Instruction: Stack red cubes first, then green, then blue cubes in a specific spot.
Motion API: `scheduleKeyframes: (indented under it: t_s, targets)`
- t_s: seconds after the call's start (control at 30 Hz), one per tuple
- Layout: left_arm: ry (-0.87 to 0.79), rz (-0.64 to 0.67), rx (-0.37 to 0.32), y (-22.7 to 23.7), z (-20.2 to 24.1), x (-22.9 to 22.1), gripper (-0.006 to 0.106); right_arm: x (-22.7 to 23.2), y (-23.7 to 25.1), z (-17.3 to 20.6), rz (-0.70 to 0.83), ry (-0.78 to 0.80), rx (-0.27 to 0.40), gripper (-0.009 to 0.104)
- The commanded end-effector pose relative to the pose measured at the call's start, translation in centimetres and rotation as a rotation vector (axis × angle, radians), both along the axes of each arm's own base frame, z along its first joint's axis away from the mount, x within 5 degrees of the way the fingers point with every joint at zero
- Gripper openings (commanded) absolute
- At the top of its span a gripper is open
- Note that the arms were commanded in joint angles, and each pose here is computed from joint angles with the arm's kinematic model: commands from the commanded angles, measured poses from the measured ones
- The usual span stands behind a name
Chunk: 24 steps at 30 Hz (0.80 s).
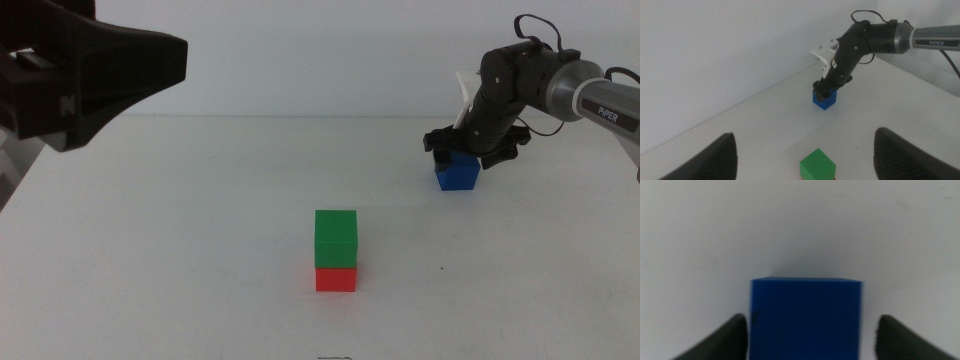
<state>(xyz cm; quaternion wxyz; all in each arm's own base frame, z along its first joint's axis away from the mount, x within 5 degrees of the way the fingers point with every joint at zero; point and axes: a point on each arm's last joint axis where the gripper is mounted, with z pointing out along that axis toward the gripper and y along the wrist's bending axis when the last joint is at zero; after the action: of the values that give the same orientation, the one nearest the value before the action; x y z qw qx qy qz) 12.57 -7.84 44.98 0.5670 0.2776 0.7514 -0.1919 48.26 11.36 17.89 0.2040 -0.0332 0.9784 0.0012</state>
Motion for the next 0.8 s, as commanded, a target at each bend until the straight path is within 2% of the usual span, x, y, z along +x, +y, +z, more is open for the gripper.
scheduleKeyframes:
  t_s: [0.0, 0.07, 0.13, 0.33, 0.6, 0.77]
  targets:
    - [-0.064, 0.016, -0.076, 0.1, 1.4, -0.1, 0.094, 0.3, -0.5, 4.4, -0.018, -0.139, -0.004, 0.044]
    - [-0.064, 0.016, -0.076, 0.1, 1.4, -0.1, 0.094, 0.2, -0.6, 4.3, -0.027, -0.125, -0.013, 0.018]
    - [-0.064, 0.016, -0.076, 0.1, 1.4, -0.1, 0.094, -0.4, -0.8, 4.5, -0.036, -0.080, -0.026, -0.002]
    - [-0.063, 0.016, -0.076, 0.1, 1.4, -0.1, 0.094, -3.8, 0.0, 8.8, -0.026, -0.136, -0.003, -0.001]
    - [-0.055, 0.016, -0.072, -0.1, 1.3, 0.2, 0.094, -15.7, 1.5, 15.7, -0.145, -0.261, 0.128, -0.001]
    - [-0.051, 0.016, -0.070, -0.1, 1.2, 0.3, 0.094, -19.8, 5.3, 18.6, -0.174, -0.280, 0.064, -0.001]
